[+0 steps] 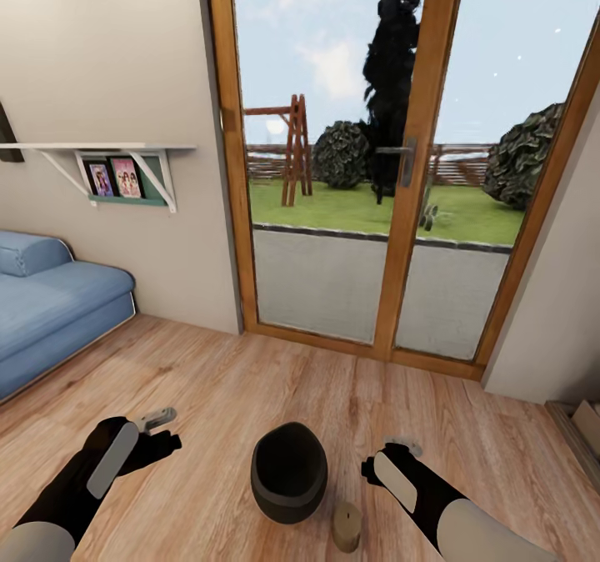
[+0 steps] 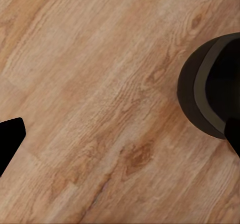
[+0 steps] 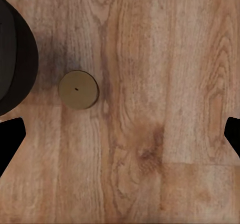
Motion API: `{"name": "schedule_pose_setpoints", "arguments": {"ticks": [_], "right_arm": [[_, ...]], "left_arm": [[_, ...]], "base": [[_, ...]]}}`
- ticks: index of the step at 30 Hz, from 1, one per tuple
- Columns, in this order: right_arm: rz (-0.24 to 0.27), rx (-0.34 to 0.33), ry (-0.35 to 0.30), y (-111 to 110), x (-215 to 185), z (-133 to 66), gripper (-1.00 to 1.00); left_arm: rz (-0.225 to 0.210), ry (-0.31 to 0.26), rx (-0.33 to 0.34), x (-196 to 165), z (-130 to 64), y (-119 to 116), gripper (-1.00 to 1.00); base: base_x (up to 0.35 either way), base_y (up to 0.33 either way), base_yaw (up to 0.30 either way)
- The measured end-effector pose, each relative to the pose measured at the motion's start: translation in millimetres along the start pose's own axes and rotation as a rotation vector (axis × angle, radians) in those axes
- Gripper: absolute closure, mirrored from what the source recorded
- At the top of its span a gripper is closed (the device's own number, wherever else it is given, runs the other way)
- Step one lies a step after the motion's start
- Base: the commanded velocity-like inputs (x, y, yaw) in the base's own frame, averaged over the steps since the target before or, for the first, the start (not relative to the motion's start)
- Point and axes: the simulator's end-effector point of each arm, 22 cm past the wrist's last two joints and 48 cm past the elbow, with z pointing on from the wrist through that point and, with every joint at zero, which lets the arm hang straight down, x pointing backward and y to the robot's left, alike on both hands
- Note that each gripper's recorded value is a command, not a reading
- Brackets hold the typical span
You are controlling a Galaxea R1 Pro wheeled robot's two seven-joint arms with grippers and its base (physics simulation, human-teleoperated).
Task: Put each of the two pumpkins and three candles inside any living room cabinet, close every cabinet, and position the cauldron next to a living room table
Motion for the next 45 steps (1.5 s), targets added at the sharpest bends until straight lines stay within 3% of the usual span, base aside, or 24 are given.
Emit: {"name": "schedule_pose_setpoints", "arguments": {"ticks": [9,15,25,34,38,45], "right_arm": [[-0.05,-0.031,0.08,7,28,14.4,-1.0],[-0.053,-0.032,0.085,8,37,24.4,-1.0],[-0.06,-0.04,0.091,13,51,40.4,-1.0],[-0.071,-0.105,0.095,28,64,54.9,-1.0],[-0.076,-0.143,0.094,36,70,61.3,-1.0],[-0.099,-0.142,0.08,36,77,74.0,-1.0]], "left_arm": [[-0.026,-0.005,0.002,7,14.2,7,-1.0],[-0.027,-0.005,-0.002,14,24.7,11,-1.0],[-0.015,0.015,-0.04,23,37.4,42,-1.0],[-0.014,0.016,-0.044,34,52.8,47,-1.0],[-0.03,0.015,-0.049,38,59.3,55,-1.0],[-0.067,0.002,-0.072,37,66.9,84,-1.0]], "base": [[0.0,0.0,0.0],[0.0,0.0,0.0],[0.0,0.0,0.0],[0.0,0.0,0.0],[0.0,0.0,0.0],[0.0,0.0,0.0]]}}
